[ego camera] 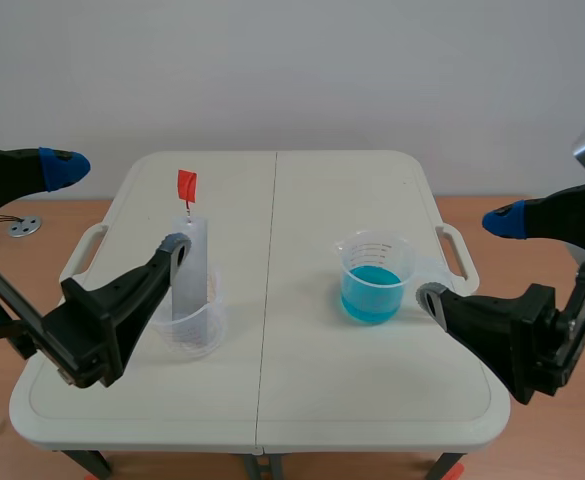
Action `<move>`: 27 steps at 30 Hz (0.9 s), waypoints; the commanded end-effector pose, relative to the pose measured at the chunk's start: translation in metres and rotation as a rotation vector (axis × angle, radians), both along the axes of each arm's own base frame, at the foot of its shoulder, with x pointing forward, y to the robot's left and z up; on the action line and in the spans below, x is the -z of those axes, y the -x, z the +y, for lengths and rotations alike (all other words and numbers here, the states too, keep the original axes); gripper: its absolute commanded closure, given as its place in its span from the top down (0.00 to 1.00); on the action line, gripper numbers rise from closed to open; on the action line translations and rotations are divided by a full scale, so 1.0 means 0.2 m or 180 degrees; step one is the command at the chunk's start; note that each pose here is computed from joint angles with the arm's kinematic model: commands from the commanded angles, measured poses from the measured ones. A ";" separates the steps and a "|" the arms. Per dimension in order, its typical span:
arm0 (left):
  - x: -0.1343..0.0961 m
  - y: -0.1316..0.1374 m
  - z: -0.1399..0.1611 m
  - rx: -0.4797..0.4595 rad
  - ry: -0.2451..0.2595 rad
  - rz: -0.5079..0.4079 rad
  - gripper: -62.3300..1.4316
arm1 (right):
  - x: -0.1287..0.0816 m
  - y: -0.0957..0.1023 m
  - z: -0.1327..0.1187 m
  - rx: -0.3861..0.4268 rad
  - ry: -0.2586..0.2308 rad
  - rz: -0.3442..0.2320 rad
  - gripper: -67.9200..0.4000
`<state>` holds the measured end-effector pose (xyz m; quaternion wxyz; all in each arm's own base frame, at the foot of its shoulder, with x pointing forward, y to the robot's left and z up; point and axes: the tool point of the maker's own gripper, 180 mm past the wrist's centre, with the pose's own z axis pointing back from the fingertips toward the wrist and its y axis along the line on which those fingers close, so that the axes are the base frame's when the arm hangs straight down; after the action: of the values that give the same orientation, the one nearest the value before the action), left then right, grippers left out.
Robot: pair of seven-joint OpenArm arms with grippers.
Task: Hold the metal plate by the orange handle, dip it into the blue solution, take it out and point at it, then put the plate back in the beaker on the left.
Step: 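Return to the home posture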
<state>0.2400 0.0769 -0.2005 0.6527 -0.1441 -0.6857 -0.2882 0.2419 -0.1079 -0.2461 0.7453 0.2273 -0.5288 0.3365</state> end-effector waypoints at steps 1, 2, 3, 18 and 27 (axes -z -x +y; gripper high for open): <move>-0.03 0.00 0.00 -0.0009 0.0038 -0.0058 1.00 | -0.06 -0.02 0.01 -0.0026 -0.0028 -0.0116 0.98; -0.03 0.00 0.00 -0.0009 0.0038 -0.0058 1.00 | -0.06 -0.02 0.01 -0.0026 -0.0027 -0.0115 0.98; -0.03 0.00 0.00 -0.0009 0.0038 -0.0058 1.00 | -0.06 -0.02 0.01 -0.0026 -0.0027 -0.0115 0.98; -0.02 -0.01 0.00 -0.0015 0.0024 -0.0039 1.00 | -0.08 -0.03 0.01 -0.0027 -0.0099 -0.0180 0.98; -0.02 -0.01 0.00 -0.0015 0.0024 -0.0038 1.00 | -0.08 -0.03 0.01 -0.0026 -0.0100 -0.0179 0.98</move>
<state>0.2401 0.0770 -0.2011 0.6539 -0.1436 -0.6846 -0.2885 0.2430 -0.1065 -0.2410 0.7374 0.2324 -0.5398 0.3330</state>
